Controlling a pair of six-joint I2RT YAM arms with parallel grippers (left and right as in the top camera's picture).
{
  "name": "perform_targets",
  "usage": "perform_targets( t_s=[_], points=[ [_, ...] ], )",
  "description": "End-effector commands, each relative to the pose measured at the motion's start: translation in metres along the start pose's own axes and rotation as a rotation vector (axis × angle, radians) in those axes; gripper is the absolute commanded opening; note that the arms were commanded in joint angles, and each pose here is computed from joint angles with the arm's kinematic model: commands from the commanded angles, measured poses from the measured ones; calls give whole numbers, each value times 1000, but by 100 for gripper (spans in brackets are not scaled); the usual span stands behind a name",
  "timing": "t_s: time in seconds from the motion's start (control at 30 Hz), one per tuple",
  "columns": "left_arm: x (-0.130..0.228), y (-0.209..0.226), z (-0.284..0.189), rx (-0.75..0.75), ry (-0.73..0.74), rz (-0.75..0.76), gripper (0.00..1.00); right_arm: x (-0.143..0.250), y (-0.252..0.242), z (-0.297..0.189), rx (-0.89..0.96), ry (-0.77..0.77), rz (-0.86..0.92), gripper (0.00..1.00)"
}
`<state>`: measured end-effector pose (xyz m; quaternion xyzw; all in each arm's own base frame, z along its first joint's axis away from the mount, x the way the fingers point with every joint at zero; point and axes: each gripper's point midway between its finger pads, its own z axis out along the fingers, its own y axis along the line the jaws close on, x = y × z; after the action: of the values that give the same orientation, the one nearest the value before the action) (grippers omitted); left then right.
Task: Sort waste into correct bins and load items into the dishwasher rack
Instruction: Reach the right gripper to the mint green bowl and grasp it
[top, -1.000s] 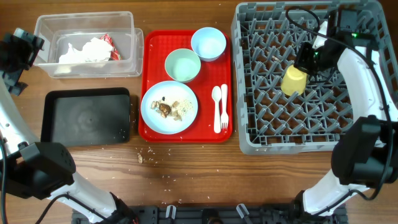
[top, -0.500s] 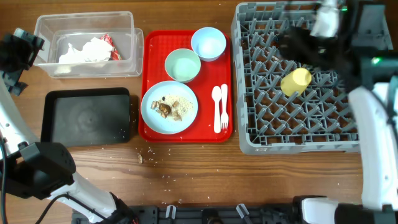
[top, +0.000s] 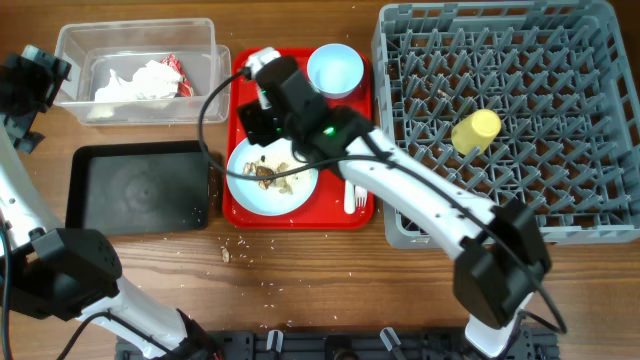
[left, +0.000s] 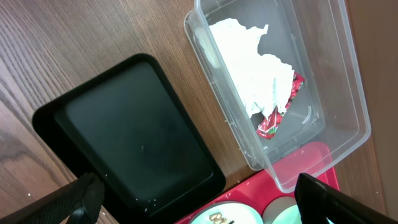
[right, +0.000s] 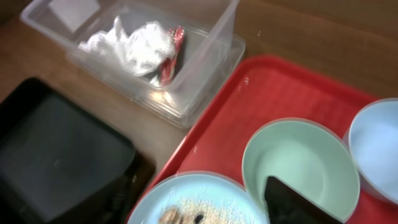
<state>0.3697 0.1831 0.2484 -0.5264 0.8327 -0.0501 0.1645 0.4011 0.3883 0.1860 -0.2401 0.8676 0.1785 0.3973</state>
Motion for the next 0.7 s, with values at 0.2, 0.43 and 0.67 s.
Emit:
perform_targets(
  t_s=[0.2, 0.43, 0.67],
  points=[
    [-2, 1, -2, -4, -11, -1, 100, 22, -41, 71, 153, -25, 6, 55],
    [-2, 1, -2, -4, -11, -1, 100, 49, -41, 93, 116, 42, -14, 55],
    [-2, 1, -2, -4, -11, -2, 100, 68, -45, 108, 127, 78, -43, 56]
  ],
)
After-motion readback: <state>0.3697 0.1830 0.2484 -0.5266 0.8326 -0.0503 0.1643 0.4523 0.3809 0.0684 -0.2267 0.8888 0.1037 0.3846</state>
